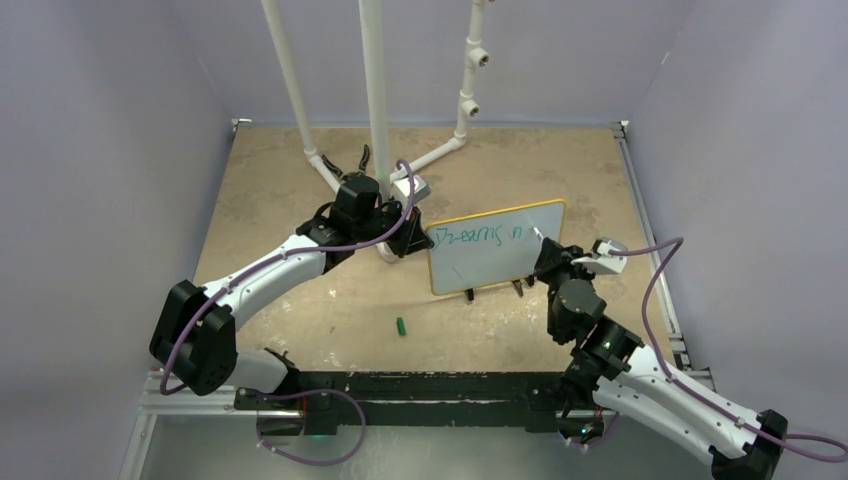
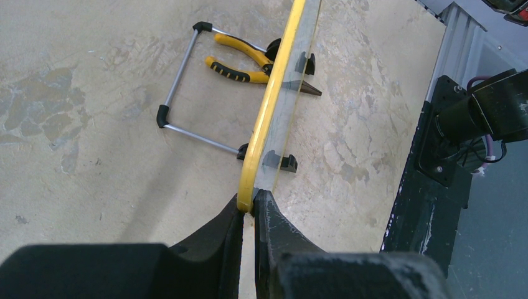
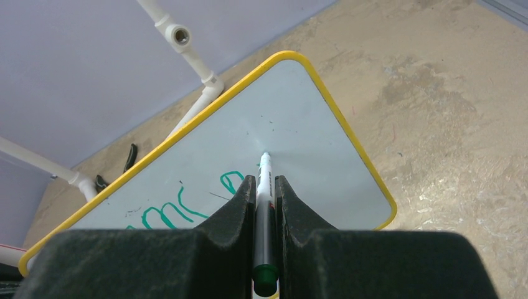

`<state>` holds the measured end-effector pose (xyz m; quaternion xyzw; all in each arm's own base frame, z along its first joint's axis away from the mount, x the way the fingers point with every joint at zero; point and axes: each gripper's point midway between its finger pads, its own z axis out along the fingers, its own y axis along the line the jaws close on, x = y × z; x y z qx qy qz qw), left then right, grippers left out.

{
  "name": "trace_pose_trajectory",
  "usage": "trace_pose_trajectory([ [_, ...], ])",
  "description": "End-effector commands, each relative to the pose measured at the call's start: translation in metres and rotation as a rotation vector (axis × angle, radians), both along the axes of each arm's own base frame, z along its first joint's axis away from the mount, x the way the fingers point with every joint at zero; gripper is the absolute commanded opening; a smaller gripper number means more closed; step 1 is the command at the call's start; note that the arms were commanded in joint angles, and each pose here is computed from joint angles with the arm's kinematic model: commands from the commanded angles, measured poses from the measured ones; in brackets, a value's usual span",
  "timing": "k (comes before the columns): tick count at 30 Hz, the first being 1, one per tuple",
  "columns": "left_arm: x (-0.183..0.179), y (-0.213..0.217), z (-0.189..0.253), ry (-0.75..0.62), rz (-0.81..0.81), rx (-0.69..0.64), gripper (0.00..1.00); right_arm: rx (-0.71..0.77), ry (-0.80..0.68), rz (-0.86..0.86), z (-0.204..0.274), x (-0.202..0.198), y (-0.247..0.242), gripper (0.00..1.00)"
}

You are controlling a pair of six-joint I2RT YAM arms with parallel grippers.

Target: Write a sentence on the whiteboard

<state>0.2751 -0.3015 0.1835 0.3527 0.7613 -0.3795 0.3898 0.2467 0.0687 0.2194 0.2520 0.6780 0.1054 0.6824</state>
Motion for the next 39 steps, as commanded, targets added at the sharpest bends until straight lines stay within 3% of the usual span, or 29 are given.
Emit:
trace_pose_trajectory([
  [1, 0.010, 0.007, 0.006, -0.059, 0.026, 0.002, 0.00, 0.037, -0.073, -0.020, 0.031, 0.001, -0.004, 0.00],
  [6, 0.010, 0.007, 0.006, -0.060, 0.026, 0.002, 0.00, 0.023, -0.102, 0.033, 0.038, 0.001, 0.003, 0.00],
  [20, 0.010, 0.006, 0.006, -0.061, 0.025, 0.000, 0.00, 0.050, -0.006, 0.090, 0.006, -0.001, 0.016, 0.00],
  [39, 0.009, 0.006, 0.008, -0.063, 0.024, -0.004, 0.00, 0.050, 0.055, -0.014, -0.012, -0.001, 0.002, 0.00],
])
